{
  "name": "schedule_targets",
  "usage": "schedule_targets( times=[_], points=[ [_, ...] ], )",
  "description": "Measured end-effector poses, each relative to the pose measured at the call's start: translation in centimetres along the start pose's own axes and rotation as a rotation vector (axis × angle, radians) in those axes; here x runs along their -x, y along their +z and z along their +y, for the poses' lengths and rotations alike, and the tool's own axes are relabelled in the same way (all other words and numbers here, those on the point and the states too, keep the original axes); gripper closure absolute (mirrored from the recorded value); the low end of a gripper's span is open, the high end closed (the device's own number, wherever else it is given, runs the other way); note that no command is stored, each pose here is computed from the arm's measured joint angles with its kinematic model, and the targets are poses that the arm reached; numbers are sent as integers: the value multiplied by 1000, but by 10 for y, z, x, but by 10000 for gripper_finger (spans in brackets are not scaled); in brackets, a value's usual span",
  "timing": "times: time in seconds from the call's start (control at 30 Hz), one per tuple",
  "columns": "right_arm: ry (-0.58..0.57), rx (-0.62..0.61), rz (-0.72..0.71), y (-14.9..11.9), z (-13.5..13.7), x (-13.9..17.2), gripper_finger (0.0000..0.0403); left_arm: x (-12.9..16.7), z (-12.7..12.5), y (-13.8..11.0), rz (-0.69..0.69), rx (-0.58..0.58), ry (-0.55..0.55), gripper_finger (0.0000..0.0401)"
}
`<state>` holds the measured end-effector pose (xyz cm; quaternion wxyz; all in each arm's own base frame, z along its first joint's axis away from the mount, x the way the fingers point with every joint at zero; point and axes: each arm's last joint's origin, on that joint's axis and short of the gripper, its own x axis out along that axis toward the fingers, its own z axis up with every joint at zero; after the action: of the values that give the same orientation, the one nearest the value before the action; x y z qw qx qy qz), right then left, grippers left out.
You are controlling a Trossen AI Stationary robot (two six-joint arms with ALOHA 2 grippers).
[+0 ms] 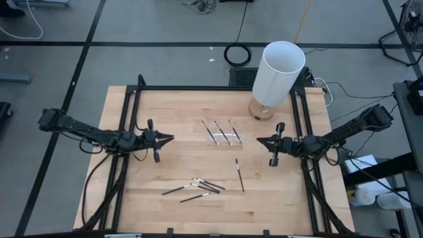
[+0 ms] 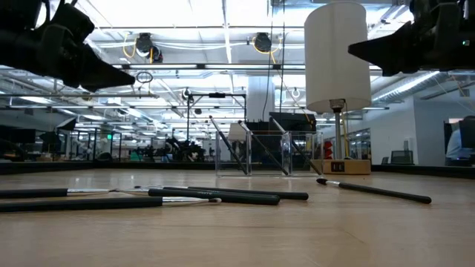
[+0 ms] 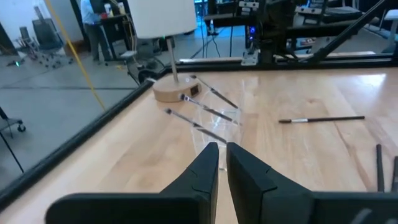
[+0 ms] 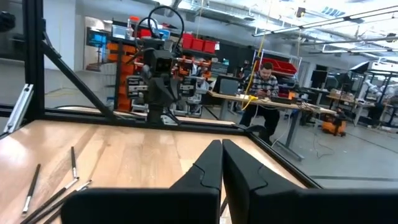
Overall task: Put items in baskets/containers
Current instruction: Put the brow brush into the middle section of the transparent organizer
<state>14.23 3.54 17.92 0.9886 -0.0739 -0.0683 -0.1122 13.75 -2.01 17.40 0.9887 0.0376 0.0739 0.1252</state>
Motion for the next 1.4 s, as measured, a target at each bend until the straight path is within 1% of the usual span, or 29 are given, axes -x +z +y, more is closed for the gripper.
schedule_targets(
  times=[0.13,0.2,0.23,0.3,0.37,0.4,0.47,0.57,0.6,0.7,0.83,0.97,1.1,1.17,1.27,1.33,1.4],
  points=[
    [7,-11,14,-2,1,0,403,1,-2,-5,47,64,-12,359],
    [18,-17,40,-5,2,0,403,1,-2,-6,57,73,-14,359],
    [21,-38,45,-6,2,-1,403,1,-2,-5,51,67,-14,359],
    [9,-119,57,-6,3,-3,403,1,-2,-3,32,52,-9,359],
    [-11,-179,44,11,10,-16,403,1,-2,0,4,80,-9,359],
    [-9,-167,47,22,15,-25,403,1,-2,1,-13,101,-13,359],
    [-10,-79,116,42,30,-43,403,1,-3,4,-40,128,-32,359],
    [-82,68,297,70,48,-69,403,2,-4,8,-76,130,-58,359],
    [-106,89,347,82,52,-77,403,2,-4,9,-85,120,-59,359],
    [-147,96,455,116,66,-94,403,2,-4,11,-103,81,-57,359],
    [-117,112,537,149,91,-111,403,2,-4,10,-93,59,-55,359],
    [-80,117,545,183,118,-131,403,2,-4,10,-99,-8,-46,359],
    [-62,101,586,205,136,-148,403,2,-2,13,-124,-23,-3,359],
    [-18,44,617,211,145,-156,403,2,-2,13,-124,-24,8,359],
    [69,-30,706,202,158,-171,403,2,-2,13,-125,-43,11,359],
    [69,-49,805,187,162,-176,403,2,-2,14,-130,-36,11,359],
    [17,-47,918,169,163,-177,403,3,-2,16,-148,-21,12,359]
  ],
)
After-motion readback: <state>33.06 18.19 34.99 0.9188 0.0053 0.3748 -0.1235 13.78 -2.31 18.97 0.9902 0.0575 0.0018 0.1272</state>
